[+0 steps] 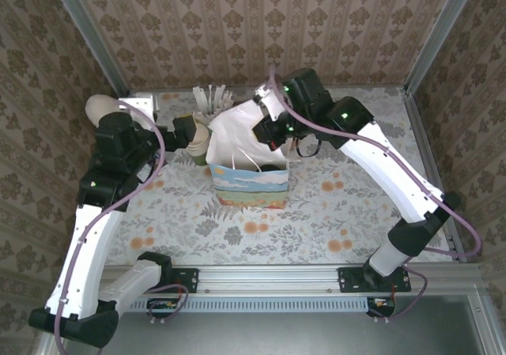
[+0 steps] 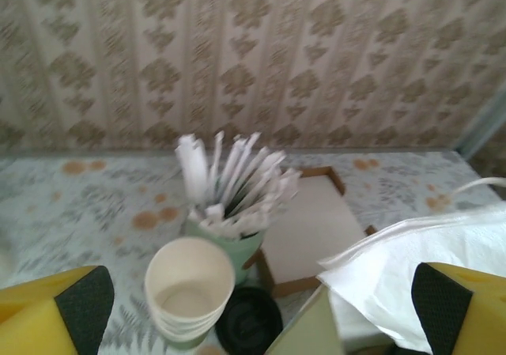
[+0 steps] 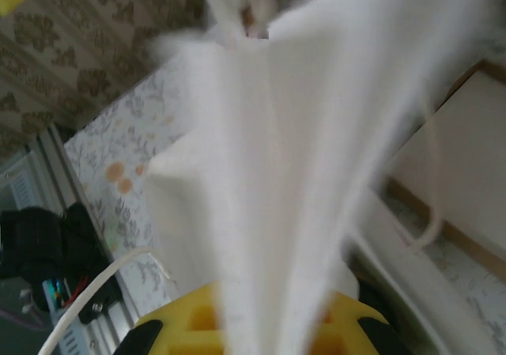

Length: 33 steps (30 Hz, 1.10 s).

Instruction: Pack the takeout coffee

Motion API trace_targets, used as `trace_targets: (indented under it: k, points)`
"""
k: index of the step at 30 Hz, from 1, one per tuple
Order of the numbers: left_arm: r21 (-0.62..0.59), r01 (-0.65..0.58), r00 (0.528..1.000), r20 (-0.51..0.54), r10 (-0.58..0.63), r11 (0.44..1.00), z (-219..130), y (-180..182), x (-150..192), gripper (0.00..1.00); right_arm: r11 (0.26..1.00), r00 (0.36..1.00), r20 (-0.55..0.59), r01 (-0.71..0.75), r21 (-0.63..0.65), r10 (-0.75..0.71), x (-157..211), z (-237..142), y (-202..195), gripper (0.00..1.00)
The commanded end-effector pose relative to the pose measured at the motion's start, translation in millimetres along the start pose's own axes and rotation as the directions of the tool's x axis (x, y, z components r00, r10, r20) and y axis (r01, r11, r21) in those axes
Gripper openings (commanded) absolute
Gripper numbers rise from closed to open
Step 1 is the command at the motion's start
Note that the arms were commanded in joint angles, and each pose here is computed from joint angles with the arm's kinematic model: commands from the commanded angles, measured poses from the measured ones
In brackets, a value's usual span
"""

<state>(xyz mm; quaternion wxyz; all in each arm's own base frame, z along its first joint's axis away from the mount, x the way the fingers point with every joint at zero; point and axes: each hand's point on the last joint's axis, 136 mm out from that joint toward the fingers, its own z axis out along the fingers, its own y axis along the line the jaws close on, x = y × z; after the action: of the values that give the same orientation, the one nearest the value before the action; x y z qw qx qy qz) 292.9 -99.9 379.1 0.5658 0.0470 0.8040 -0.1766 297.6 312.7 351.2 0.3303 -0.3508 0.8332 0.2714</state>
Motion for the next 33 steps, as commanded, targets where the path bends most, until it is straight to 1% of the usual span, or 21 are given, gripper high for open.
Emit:
trace_targets:
  k: [1, 4, 6, 8, 10, 14, 18, 21, 24, 27, 29, 33]
  points:
    - [-0.184, 0.105, 0.99, -0.079, -0.121, 0.977, 5, 37, 38, 1.0, 0.991, 0.993, -0.083, 0.072, -0.116, -0.082, 18, -4, 22, 0.0]
    - [-0.226, 0.175, 0.977, -0.082, -0.198, 0.958, 11, 46, 55, 1.0, 0.961, 0.973, -0.122, 0.168, -0.22, -0.198, 34, -7, 30, 0.0]
    - [-0.224, 0.228, 0.963, -0.093, -0.254, 0.947, 18, 47, 66, 1.0, 0.959, 0.96, -0.168, 0.188, -0.211, -0.225, 39, -4, 25, 0.01]
    - [-0.212, 0.277, 0.943, -0.125, -0.307, 0.937, 27, 45, 82, 1.0, 0.967, 0.951, -0.219, 0.18, -0.181, -0.219, 38, 5, 16, 0.03]
    - [-0.227, 0.305, 0.926, -0.156, -0.343, 0.925, 32, 46, 94, 1.0, 0.971, 0.947, -0.245, 0.171, -0.17, -0.209, 38, 18, 9, 0.04]
    - [-0.262, 0.325, 0.909, -0.181, -0.377, 0.909, 34, 50, 106, 1.0, 0.957, 0.941, -0.257, 0.157, -0.245, -0.221, 33, 40, 14, 0.04]
    - [-0.28, 0.33, 0.894, -0.212, -0.394, 0.901, 33, 52, 120, 1.0, 0.951, 0.938, -0.277, 0.129, -0.281, -0.209, 28, 55, 17, 0.04]
    - [-0.299, 0.336, 0.876, -0.25, -0.413, 0.893, 30, 53, 135, 1.0, 0.951, 0.935, -0.297, 0.104, -0.289, -0.193, 31, 63, 18, 0.04]
    - [-0.27, 0.353, 0.849, -0.31, -0.428, 0.896, 25, 44, 147, 1.0, 0.963, 0.924, -0.341, 0.084, -0.256, -0.171, 40, 71, 11, 0.04]
    - [-0.198, 0.389, 0.821, -0.368, -0.436, 0.9, 22, 27, 156, 1.0, 0.975, 0.915, -0.376, 0.071, -0.21, -0.147, 47, 79, 2, 0.04]
    - [-0.152, 0.417, 0.81, -0.385, -0.442, 0.896, 21, 18, 158, 1.0, 0.98, 0.909, -0.394, 0.065, -0.188, -0.136, 51, 84, -2, 0.04]
    - [-0.103, 0.449, 0.803, -0.391, -0.451, 0.888, 23, 9, 157, 1.0, 0.981, 0.895, -0.424, 0.067, -0.182, -0.14, 58, 96, 3, 0.04]
